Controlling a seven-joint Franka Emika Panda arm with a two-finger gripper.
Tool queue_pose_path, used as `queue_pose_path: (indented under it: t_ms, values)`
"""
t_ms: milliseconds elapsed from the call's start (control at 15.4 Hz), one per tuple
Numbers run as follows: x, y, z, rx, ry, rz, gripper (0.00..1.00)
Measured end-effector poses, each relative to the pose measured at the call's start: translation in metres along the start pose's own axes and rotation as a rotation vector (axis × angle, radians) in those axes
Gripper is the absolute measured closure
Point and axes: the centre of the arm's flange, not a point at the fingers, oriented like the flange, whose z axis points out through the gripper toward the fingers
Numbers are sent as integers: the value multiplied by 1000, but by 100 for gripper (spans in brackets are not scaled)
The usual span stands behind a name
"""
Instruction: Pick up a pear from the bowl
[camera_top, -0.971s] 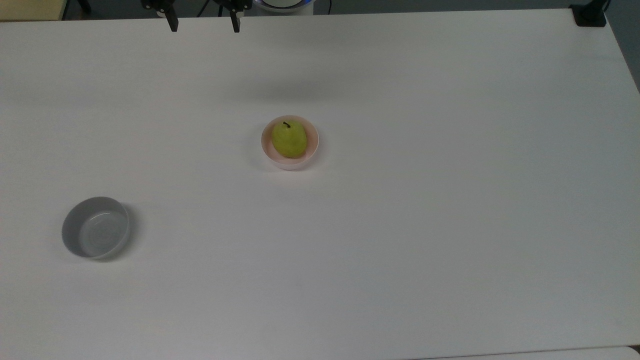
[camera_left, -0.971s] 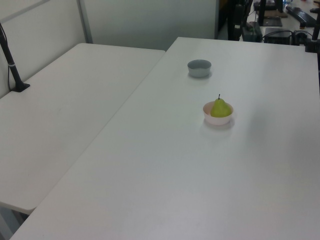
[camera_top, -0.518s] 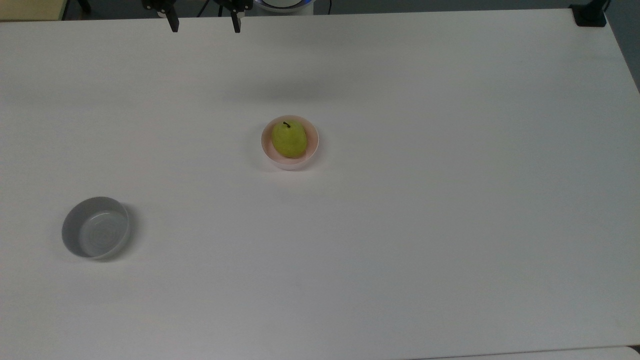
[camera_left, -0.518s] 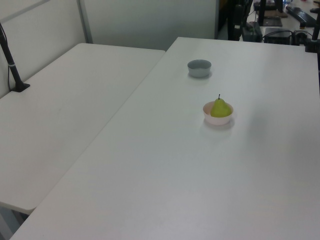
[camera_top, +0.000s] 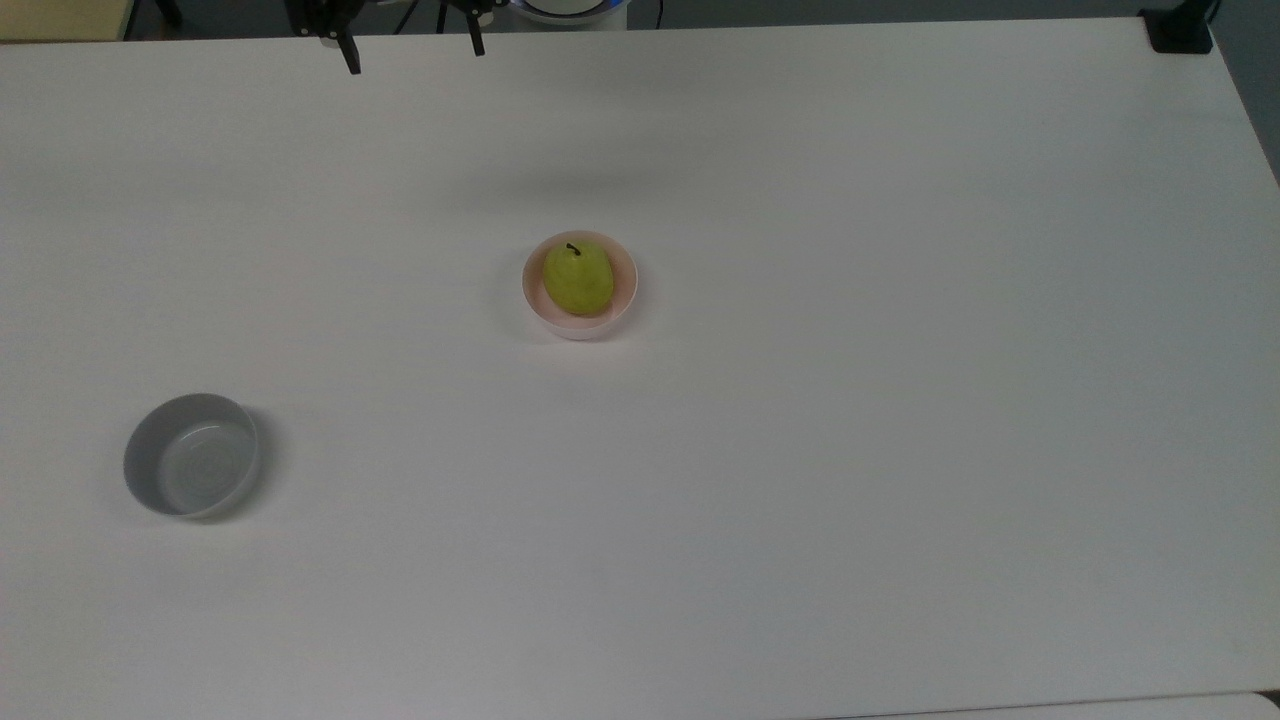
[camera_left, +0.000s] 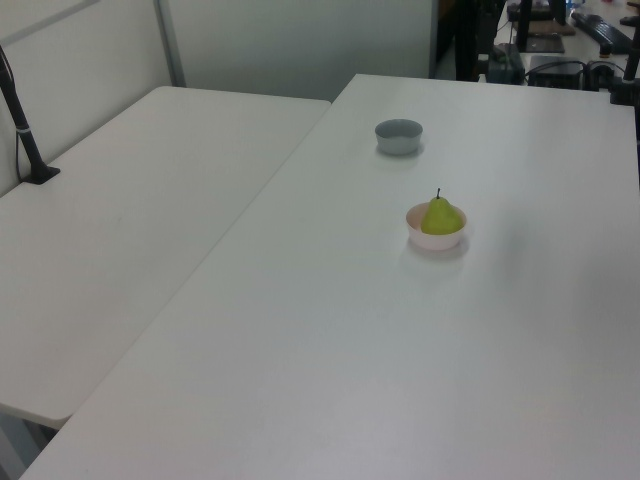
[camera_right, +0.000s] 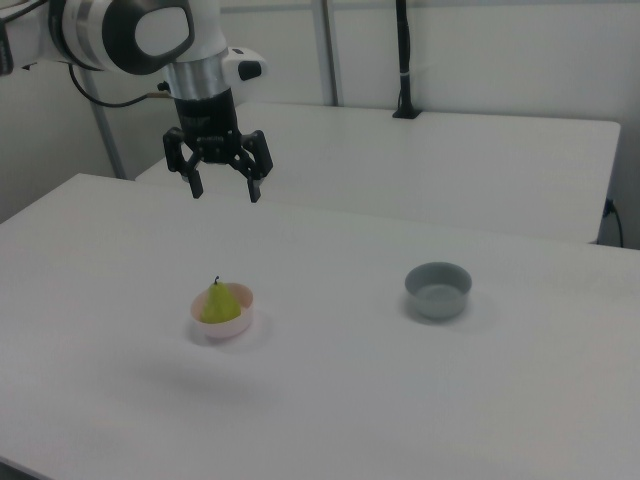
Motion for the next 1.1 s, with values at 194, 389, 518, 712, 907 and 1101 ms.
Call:
queue_pose_path:
  t_ms: [194, 389, 518, 712, 907, 1101]
  values:
    - [0, -2, 4, 3, -8, -49, 0]
    - [3, -11, 19, -5, -37, -71, 0]
    - [8, -18, 38, -10, -26, -70, 0]
    - [18, -41, 78, -19, 5, -64, 0]
    - [22, -60, 114, -18, 9, -63, 0]
    - [29, -65, 140, -11, 1, -66, 0]
